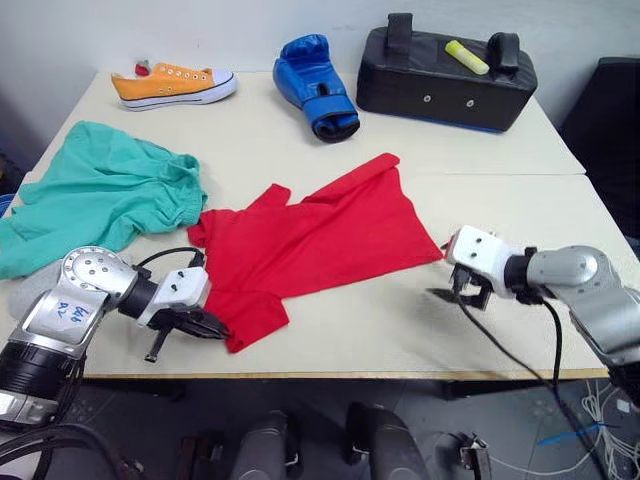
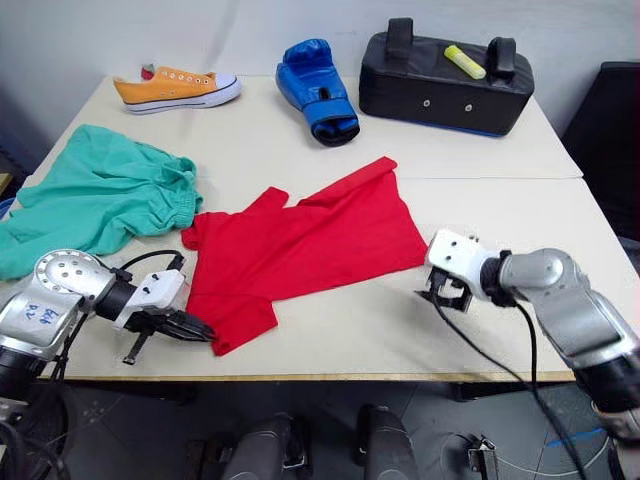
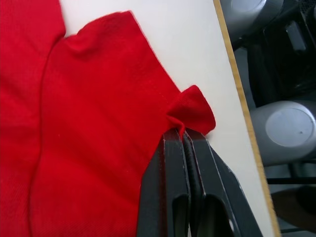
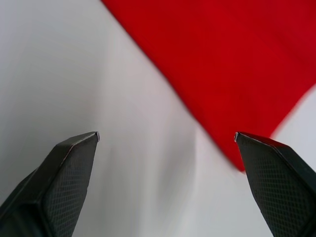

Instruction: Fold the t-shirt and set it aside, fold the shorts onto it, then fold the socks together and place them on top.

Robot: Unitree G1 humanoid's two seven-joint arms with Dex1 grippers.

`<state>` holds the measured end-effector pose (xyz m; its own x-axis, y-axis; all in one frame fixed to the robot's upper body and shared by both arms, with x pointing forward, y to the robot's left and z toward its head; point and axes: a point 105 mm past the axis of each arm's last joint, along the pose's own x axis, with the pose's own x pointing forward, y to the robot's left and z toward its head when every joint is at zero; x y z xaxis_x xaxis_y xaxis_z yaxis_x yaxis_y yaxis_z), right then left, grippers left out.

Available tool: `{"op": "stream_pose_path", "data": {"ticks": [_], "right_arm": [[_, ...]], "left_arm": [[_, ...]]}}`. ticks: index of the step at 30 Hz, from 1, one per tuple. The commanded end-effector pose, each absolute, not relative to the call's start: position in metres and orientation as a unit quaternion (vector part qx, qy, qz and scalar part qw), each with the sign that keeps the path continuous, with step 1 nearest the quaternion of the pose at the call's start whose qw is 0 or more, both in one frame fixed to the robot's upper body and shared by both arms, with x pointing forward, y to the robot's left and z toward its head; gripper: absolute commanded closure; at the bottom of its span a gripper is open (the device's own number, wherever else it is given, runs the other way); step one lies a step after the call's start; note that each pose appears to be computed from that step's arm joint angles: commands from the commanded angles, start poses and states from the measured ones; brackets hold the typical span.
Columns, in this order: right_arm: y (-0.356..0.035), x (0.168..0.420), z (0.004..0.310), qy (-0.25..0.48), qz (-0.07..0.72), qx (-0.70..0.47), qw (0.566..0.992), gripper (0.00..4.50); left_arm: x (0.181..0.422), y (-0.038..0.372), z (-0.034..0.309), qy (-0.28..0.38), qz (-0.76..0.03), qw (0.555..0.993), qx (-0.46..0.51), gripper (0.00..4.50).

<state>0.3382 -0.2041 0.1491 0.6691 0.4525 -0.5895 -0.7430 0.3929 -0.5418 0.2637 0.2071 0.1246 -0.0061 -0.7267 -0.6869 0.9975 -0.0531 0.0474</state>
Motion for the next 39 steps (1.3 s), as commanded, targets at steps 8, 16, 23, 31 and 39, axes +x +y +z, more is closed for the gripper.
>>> {"op": "stream_pose_path", "data": {"ticks": [8,16,23,31,39], "right_arm": [[-0.203,0.361,0.130,0.188,0.399,-0.466,0.767,0.00],[-0.195,0.366,0.126,0.164,0.403,-0.465,0.771,2.28],[-0.201,0.363,0.121,0.166,0.396,-0.468,0.772,4.42],[-0.208,0.314,0.139,0.175,0.464,-0.414,0.763,4.42],[-0.218,0.191,0.143,0.290,0.594,-0.285,0.694,4.42]], "left_arm": [[0.256,0.210,0.134,0.224,-0.664,0.660,0.271,4.48],[0.257,0.212,0.136,0.218,-0.656,0.674,0.261,4.50],[0.260,0.212,0.139,0.217,-0.656,0.675,0.259,4.50],[0.258,0.208,0.158,0.218,-0.664,0.688,0.197,4.50],[0.227,0.221,0.157,0.290,-0.686,0.650,0.152,4.50]]}}
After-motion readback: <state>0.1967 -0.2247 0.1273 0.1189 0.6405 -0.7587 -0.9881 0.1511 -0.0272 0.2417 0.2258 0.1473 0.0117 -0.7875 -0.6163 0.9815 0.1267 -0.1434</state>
